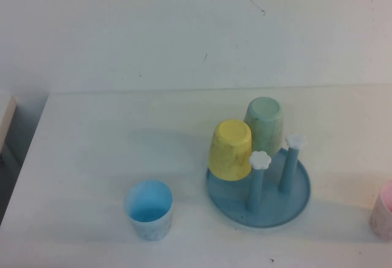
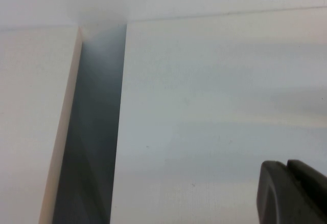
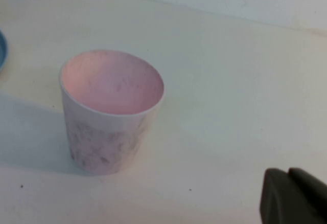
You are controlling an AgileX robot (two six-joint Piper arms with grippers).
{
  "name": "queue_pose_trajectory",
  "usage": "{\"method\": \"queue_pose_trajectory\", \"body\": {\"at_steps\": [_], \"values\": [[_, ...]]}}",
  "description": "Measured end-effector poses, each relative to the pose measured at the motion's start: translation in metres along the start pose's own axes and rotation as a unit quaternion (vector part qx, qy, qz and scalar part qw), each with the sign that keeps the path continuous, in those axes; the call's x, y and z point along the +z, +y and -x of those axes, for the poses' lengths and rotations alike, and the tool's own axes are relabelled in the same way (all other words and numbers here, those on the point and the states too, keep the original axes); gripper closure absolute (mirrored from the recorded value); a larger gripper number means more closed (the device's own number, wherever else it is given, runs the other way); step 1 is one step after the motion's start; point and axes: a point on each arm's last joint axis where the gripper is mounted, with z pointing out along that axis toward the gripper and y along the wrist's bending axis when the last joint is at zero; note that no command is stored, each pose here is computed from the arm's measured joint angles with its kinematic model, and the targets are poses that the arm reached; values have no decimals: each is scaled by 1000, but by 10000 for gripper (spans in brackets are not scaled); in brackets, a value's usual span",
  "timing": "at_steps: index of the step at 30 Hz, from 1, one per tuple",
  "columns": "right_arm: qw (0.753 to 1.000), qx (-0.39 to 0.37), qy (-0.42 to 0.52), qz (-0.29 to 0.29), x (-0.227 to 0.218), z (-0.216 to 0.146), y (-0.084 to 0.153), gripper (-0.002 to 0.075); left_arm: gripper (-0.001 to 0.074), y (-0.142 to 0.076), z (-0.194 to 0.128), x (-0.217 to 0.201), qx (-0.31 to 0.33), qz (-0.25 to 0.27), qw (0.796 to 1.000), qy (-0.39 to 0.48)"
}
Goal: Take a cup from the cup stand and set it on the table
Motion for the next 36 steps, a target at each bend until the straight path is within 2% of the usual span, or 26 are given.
{"method": "queue_pose_trajectory", "body": {"at_steps": [9, 11, 13, 15, 18, 20, 21, 26, 33, 36], "values": [[1000, 0, 0, 0, 0, 0, 0, 729, 738, -1, 0, 0, -8, -3, 1000, 0], [1000, 0, 0, 0, 0, 0, 0, 728, 738, -3, 1, 0, -39, -15, 999, -3], [1000, 0, 0, 0, 0, 0, 0, 729, 738, -6, 2, 0, -102, -33, 994, -15], [1000, 0, 0, 0, 0, 0, 0, 729, 738, -9, 7, 0, -218, -62, 973, -39], [1000, 0, 0, 0, 0, 0, 0, 729, 738, -12, 16, -2, -380, -98, 917, -69], [1000, 0, 0, 0, 0, 0, 0, 729, 738, -11, 20, -2, -435, -109, 890, -80], [1000, 0, 0, 0, 0, 0, 0, 729, 738, -11, 21, -2, -442, -109, 886, -86], [1000, 0, 0, 0, 0, 0, 0, 729, 738, -9, 22, -3, -424, -103, 894, -99], [1000, 0, 0, 0, 0, 0, 0, 729, 738, -8, 24, -3, -439, -102, 886, -109], [1000, 0, 0, 0, 0, 0, 0, 729, 738, -12, 24, -4, -409, -118, 900, -92]]}}
